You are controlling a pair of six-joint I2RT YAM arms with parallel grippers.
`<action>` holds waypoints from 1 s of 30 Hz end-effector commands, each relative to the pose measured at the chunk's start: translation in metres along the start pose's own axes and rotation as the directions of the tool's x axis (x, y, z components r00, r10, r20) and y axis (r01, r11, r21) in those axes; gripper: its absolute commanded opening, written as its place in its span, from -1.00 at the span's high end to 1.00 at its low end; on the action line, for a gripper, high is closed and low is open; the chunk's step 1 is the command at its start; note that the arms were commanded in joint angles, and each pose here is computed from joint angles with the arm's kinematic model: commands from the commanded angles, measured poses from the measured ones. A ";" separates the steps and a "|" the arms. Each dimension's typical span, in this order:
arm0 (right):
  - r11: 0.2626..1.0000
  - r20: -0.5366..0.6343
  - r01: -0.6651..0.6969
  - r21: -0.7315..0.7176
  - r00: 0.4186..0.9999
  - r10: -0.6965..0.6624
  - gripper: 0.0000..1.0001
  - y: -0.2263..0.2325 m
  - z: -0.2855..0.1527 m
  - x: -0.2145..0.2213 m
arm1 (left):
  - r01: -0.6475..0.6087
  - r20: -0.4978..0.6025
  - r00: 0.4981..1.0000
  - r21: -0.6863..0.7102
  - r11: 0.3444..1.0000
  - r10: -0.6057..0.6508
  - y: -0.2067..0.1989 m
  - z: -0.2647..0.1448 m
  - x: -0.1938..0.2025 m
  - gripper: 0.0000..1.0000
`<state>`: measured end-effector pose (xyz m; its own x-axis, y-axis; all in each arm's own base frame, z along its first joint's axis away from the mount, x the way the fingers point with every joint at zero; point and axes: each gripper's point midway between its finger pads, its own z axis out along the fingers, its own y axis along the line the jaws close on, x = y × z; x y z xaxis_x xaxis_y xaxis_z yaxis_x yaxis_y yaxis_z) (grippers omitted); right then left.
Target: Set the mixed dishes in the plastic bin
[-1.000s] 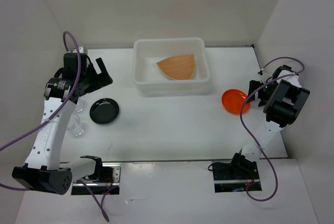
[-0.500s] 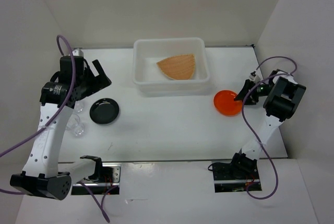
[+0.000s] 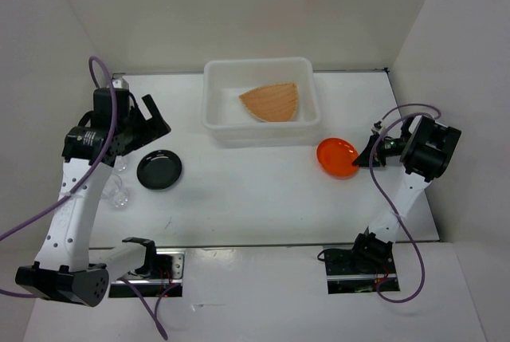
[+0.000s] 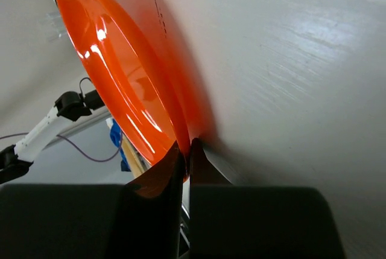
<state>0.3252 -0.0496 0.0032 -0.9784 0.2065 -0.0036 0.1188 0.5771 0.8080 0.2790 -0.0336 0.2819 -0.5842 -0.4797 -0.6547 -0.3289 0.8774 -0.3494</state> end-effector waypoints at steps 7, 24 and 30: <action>0.962 -0.004 0.166 0.217 0.986 -0.170 1.00 -0.030 -0.019 -0.008 | 0.018 0.017 1.000 0.016 1.000 -0.019 0.000 -0.001 0.000 -1.00; 0.823 0.210 0.529 0.209 0.797 -0.566 1.00 0.185 -0.095 -0.064 | -0.014 0.091 0.996 0.049 0.999 0.010 -0.006 -0.004 -0.015 -1.00; 0.662 0.215 0.692 0.286 0.627 -0.749 1.00 0.275 -0.091 -0.095 | -0.004 0.136 0.991 0.042 0.999 -0.002 -0.001 -0.009 -0.021 -1.00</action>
<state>0.4299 -0.0241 0.2432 -0.7214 -0.0805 -0.6878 -0.4740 0.7815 0.4058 0.2837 -0.0315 0.2873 -0.5389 -0.4812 -0.6914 -0.3095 0.8765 -0.3688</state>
